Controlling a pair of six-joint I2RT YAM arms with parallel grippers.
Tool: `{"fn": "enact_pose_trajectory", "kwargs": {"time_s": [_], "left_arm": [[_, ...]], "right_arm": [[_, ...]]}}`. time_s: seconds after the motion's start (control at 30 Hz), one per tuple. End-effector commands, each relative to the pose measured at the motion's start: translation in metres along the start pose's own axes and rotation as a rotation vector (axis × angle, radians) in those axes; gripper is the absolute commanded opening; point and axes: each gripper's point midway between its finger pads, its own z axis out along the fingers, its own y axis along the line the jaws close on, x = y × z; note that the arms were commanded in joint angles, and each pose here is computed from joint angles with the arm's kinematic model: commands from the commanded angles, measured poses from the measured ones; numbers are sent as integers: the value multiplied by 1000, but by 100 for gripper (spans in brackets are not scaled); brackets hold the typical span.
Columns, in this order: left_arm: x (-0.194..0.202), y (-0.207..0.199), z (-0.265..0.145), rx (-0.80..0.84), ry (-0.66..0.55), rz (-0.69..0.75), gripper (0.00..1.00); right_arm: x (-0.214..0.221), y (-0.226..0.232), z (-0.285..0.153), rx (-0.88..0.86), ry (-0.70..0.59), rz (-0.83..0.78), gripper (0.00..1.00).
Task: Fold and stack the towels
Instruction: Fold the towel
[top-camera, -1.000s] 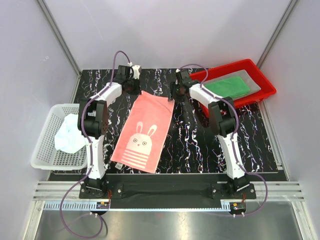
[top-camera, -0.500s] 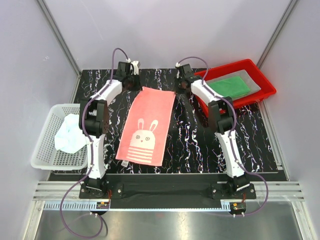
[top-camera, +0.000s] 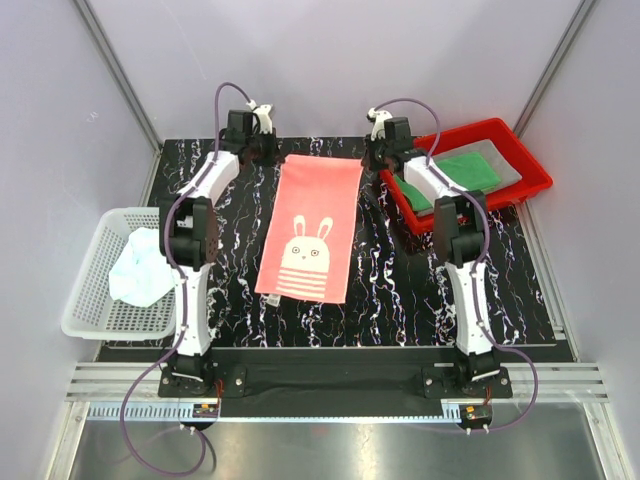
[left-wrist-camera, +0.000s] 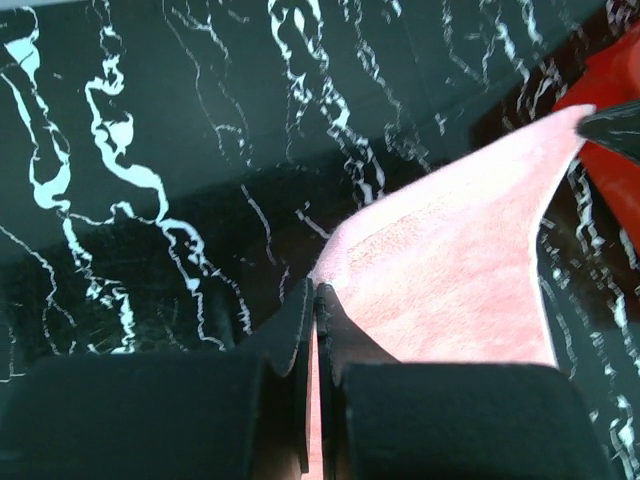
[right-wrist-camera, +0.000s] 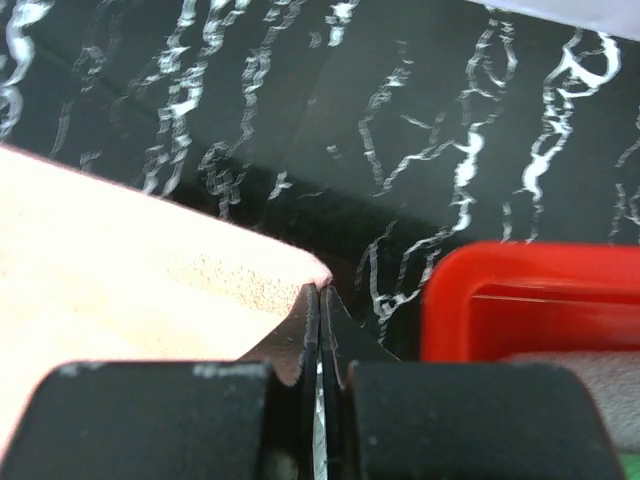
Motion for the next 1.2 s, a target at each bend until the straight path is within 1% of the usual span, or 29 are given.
{"fn": "enact_pose_trajectory", "kwargs": {"time_s": [0.0, 0.03, 0.07, 0.1, 0.13, 0.17, 0.2, 0.27, 0.3, 0.37, 0.4, 0.43, 0.47, 0.5, 0.57, 0.63, 0.67, 0.7, 0.77, 0.8, 0.87, 0.9, 0.93, 0.97, 1.0, 1.03, 1.07, 1.1, 1.17], "left_arm": [[-29, -5, -33, 40, -78, 116, 0], [-36, -11, -44, 42, -98, 143, 0], [-26, -9, -47, 31, -81, 142, 0], [-31, -13, -59, 26, -99, 160, 0], [-32, -14, -65, 22, -108, 178, 0], [-21, -11, -67, 10, -88, 169, 0], [-20, -13, -71, 9, -87, 168, 0], [-22, -17, -86, 3, -95, 198, 0], [-11, -17, -89, 3, -76, 189, 0], [-11, -24, -101, 9, -88, 187, 0], [-8, -26, -105, 12, -87, 184, 0], [8, -24, -105, 12, -63, 167, 0], [11, -25, -109, 10, -63, 167, 0], [13, -27, -115, 3, -67, 169, 0], [32, -23, -119, -13, -36, 156, 0], [33, -26, -130, -22, -58, 164, 0], [53, -22, -129, -39, -29, 123, 0], [57, -22, -132, -44, -30, 118, 0], [67, -19, -138, -67, -21, 104, 0], [70, -19, -139, -71, -15, 96, 0], [73, -23, -148, -71, -17, 71, 0], [89, -23, -147, -68, 8, 53, 0], [85, -30, -154, -47, -25, 39, 0], [94, -31, -155, -47, -15, 28, 0], [109, -27, -156, -76, 12, 25, 0], [114, -33, -159, -67, 28, 37, 0], [113, -34, -164, -105, 25, 58, 0], [116, -35, -167, -108, 32, 55, 0], [130, -36, -172, -111, 52, 32, 0]], "right_arm": [[-70, 32, -53, -83, -189, -101, 0], [-71, 38, -60, -88, -200, -112, 0], [-88, 46, -81, -88, -245, -137, 0], [-74, 53, -83, -92, -221, -148, 0], [-74, 61, -90, -94, -224, -163, 0], [-85, 66, -107, -79, -252, -181, 0], [-67, 69, -109, -83, -217, -183, 0], [-67, 85, -127, -94, -227, -196, 0], [-47, 88, -127, -98, -190, -192, 0], [-44, 105, -144, -112, -198, -191, 0], [-24, 105, -144, -111, -161, -183, 0], [-17, 117, -148, -125, -155, -185, 0], [-18, 124, -158, -143, -166, -184, 0], [-2, 127, -159, -150, -136, -185, 0], [7, 139, -167, -160, -130, -190, 0], [23, 143, -168, -163, -104, -185, 0], [25, 144, -172, -163, -101, -173, 0], [38, 147, -173, -164, -80, -171, 0], [45, 152, -179, -171, -74, -160, 0], [59, 159, -180, -181, -49, -161, 0], [66, 169, -189, -185, -42, -133, 0], [80, 167, -189, -162, -20, -135, 0], [87, 177, -193, -176, -11, -141, 0], [87, 180, -200, -176, -16, -141, 0], [100, 184, -204, -177, 4, -143, 0], [104, 186, -207, -179, 9, -143, 0], [102, 188, -215, -180, -8, -146, 0], [114, 188, -218, -182, 14, -146, 0], [119, 190, -226, -183, 18, -148, 0]]}}
